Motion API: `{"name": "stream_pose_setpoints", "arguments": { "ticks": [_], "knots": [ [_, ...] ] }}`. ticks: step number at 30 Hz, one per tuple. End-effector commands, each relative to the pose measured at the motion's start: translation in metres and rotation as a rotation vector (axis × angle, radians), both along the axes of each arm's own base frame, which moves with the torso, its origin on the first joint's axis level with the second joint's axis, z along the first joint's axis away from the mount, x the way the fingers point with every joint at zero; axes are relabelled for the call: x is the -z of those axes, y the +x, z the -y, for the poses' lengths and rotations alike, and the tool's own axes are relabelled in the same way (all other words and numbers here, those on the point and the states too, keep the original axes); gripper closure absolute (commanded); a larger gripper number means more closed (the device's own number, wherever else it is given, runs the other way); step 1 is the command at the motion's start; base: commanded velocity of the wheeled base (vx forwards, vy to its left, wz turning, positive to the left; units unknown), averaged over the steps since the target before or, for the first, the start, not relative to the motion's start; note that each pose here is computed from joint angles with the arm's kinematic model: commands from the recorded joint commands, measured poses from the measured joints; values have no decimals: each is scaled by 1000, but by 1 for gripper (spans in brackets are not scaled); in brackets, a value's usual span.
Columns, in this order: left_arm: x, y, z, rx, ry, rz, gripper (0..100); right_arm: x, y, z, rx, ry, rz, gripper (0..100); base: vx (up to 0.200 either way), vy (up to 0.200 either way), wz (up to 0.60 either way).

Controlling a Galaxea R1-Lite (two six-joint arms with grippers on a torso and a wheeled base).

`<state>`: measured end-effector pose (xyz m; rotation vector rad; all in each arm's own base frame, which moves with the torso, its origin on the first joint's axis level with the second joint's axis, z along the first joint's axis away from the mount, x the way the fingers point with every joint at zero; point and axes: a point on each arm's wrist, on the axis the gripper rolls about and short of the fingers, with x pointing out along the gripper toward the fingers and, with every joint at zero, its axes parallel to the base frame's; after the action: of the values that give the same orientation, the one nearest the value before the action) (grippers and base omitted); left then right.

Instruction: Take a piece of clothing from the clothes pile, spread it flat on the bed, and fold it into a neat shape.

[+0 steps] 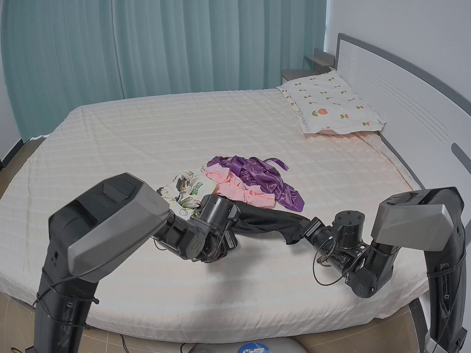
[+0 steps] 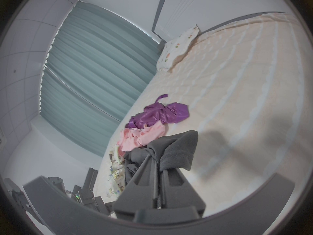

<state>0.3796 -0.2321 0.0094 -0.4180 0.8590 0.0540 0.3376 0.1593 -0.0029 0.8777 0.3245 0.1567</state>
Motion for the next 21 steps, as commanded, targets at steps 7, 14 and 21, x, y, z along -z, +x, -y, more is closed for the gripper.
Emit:
{"name": "stream_pose_setpoints", "arguments": {
  "ticks": [7,14,21],
  "knots": [
    [-171,-48,-59,-42,-376,442,100,-124,-8,28,-39,19,405,100,0,0,0],
    [-217,-93,-85,-40,-441,543,100,-177,-23,48,-63,4,577,100,0,0,0],
    [-188,-104,-93,-26,-509,435,100,-130,-26,36,-116,-21,409,100,0,0,0]
  ]
}}
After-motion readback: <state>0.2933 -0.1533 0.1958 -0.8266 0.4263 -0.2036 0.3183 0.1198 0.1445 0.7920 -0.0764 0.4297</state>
